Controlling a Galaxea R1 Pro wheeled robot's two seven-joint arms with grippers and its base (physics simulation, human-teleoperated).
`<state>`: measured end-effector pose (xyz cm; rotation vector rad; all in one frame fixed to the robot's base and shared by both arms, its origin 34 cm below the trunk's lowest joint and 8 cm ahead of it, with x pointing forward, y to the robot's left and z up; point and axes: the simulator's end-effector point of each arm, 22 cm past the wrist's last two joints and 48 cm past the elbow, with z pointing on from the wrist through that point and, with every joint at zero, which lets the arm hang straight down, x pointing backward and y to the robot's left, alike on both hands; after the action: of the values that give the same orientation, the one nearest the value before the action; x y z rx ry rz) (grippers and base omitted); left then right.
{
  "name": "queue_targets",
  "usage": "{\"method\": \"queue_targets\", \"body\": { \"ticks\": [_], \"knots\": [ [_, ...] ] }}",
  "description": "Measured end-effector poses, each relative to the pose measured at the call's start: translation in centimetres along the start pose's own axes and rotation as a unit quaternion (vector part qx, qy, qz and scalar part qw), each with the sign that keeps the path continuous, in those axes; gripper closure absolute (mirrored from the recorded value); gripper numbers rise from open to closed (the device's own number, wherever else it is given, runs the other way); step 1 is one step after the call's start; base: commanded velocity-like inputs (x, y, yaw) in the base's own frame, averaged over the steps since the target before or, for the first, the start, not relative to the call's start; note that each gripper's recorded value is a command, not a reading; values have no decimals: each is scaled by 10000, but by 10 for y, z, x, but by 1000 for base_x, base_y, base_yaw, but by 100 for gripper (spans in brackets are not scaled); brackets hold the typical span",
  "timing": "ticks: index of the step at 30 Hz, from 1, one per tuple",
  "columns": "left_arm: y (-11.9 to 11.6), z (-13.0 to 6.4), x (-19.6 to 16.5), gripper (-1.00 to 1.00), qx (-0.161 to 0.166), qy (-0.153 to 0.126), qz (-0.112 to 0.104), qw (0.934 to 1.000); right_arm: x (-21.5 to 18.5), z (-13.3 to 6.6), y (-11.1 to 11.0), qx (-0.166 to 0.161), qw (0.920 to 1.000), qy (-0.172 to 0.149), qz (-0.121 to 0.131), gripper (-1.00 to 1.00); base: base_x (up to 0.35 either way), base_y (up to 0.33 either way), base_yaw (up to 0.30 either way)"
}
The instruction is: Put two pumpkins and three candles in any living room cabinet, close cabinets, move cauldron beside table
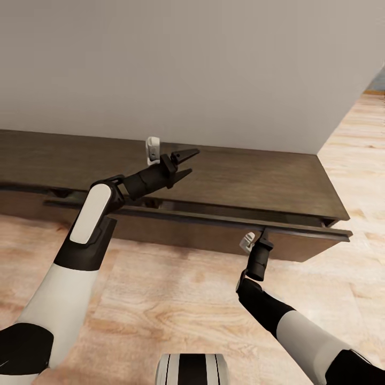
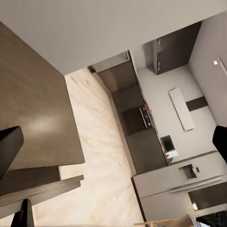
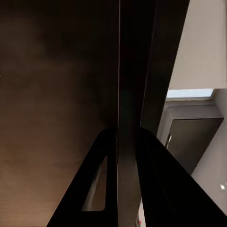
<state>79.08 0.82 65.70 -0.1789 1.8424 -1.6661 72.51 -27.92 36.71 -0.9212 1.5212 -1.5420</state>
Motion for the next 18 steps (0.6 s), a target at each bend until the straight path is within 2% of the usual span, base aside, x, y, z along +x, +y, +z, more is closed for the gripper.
{"method": "queue_targets", "body": {
  "ticks": [5,6,7,10,18],
  "knots": [
    [0,0,0,-100,4,-5,-4,10000,-3,-1,0,-3,10000,-60,56,100,-272,0,0],
    [0,0,0,-100,4,-5,-1,10000,-4,-1,0,70,9996,-196,-169,100,-74,0,0],
    [0,0,0,-100,5,-6,1,10000,-4,-1,0,95,9995,-213,-197,100,-114,0,0],
    [0,0,-1,-100,4,-6,-3,10000,-7,0,0,13,9998,-195,-106,100,-249,0,0],
    [0,-1,-1,-100,-1,-3,1,10000,-11,0,0,-7,9996,-249,-94,100,-147,0,0]
  ]
}}
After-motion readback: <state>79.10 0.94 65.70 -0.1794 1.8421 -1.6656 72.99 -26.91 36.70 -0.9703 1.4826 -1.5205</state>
